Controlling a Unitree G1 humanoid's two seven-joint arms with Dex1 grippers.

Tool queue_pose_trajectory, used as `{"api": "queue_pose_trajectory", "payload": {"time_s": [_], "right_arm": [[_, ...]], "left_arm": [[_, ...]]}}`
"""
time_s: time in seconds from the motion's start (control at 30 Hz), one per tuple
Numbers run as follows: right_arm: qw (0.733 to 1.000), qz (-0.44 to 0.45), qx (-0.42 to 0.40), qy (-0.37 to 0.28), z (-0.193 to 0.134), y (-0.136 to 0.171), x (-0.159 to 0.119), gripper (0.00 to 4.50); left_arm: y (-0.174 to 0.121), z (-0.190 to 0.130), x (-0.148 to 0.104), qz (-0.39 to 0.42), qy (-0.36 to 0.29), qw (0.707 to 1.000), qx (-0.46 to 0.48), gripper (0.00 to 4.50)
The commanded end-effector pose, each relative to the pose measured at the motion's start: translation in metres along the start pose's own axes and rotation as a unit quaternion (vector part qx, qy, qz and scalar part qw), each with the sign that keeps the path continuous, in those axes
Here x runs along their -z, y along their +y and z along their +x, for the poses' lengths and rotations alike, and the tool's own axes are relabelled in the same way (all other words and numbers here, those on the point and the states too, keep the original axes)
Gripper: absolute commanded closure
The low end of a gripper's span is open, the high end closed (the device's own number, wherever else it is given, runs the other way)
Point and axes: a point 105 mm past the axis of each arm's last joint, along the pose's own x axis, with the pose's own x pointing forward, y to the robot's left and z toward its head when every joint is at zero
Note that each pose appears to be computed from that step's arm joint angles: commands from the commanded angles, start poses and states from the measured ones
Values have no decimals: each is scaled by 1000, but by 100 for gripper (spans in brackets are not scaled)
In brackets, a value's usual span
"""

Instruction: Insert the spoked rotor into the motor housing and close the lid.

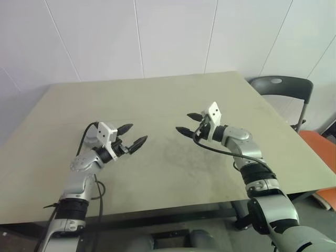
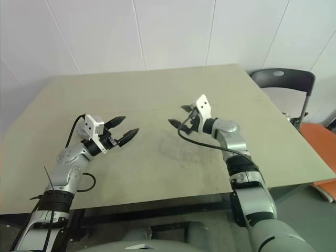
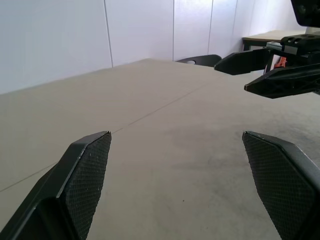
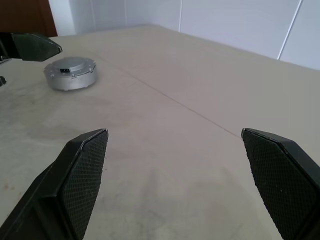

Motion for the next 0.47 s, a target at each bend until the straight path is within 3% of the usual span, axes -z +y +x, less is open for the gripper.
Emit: {"api": "queue_pose_trajectory", "payload": {"time_s": [0.03, 0.47], "right_arm": [[1000, -21, 1, -20, -2, -4, -18, 0], [1000, -20, -3, -22, -9, -7, -20, 0]], "left_arm": [[8, 0, -14, 30, -18, 999, -9, 1], [7, 2, -11, 36, -14, 999, -3, 1]]}}
